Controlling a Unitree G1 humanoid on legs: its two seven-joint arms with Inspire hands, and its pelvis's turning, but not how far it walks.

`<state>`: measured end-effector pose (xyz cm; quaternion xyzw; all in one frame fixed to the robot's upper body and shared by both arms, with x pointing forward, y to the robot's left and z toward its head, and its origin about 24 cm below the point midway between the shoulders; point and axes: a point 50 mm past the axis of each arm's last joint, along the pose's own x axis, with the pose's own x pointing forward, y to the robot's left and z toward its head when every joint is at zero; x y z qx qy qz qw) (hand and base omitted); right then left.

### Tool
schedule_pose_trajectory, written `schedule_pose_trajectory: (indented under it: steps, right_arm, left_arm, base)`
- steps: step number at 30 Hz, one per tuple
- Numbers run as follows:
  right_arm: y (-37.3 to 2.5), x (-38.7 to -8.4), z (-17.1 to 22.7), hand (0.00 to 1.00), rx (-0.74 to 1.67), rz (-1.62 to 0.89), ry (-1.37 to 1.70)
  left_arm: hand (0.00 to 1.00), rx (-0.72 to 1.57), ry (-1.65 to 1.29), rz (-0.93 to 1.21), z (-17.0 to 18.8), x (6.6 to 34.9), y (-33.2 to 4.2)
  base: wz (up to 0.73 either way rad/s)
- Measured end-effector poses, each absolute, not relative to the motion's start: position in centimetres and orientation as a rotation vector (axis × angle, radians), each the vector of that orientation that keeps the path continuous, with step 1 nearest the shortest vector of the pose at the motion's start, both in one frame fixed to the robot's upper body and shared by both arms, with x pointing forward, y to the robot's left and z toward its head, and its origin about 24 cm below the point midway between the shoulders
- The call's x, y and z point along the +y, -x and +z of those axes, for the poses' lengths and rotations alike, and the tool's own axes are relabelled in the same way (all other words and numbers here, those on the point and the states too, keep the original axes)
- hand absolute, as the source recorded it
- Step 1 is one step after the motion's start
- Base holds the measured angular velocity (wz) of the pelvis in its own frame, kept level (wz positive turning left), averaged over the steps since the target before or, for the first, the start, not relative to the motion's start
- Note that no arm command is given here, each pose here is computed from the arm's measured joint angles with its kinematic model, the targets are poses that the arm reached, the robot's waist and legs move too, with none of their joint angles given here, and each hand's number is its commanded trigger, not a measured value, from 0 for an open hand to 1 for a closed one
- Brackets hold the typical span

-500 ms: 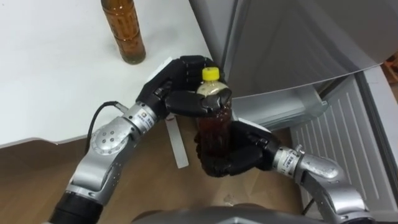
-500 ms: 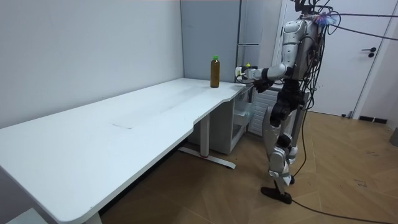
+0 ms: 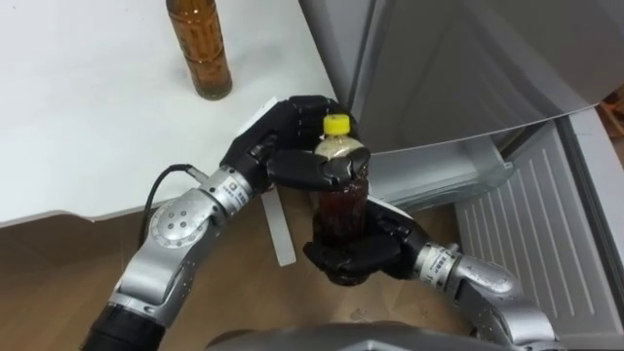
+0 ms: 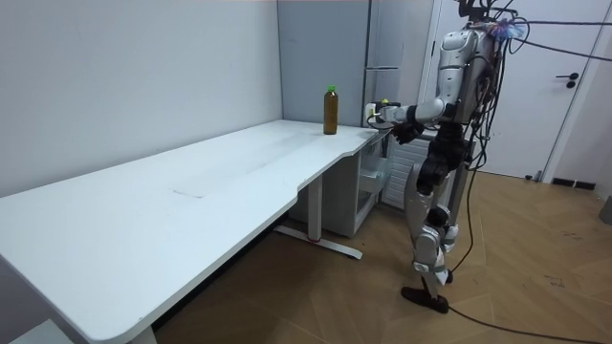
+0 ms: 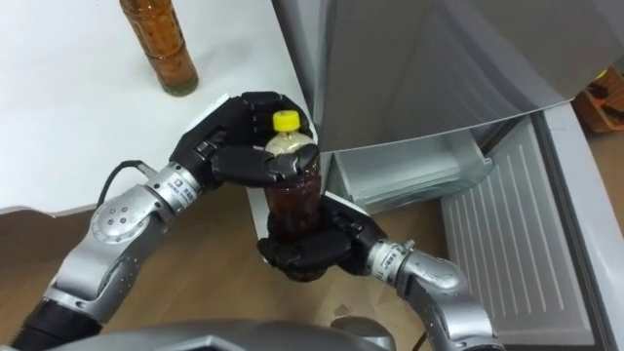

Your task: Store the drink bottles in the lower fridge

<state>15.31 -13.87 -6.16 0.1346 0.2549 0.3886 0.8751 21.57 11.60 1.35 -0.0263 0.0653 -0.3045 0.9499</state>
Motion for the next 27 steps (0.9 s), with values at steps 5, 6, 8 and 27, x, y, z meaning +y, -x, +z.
schedule_pose_trajectory:
  steps: [5, 6, 8, 27]
  right_arm:
    - [-15.4, -13.9, -6.1, 1.00, 0.519, 0.795, -0.320]
    - [-15.5, -13.8, -6.0, 1.00, 0.508, 0.790, -0.343]
    - [-15.6, -13.5, -5.7, 1.00, 0.478, 0.791, -0.387]
    - [-13.7, -16.3, -6.6, 1.00, 0.478, 0.664, -0.477]
  left_arm:
    - [0.00, 0.112, 0.059, -0.615, 1.8, 11.5, -21.7]
    - [0.00, 0.095, 0.059, -0.611, 2.2, 11.5, -21.8]
    - [0.00, 0.068, 0.059, -0.605, 2.8, 11.6, -21.9]
    - [0.00, -0.595, 0.041, -0.377, 15.3, 14.5, -20.9]
  base:
    - [0.02]
    - [0.06]
    - [0.08]
    - [0.02]
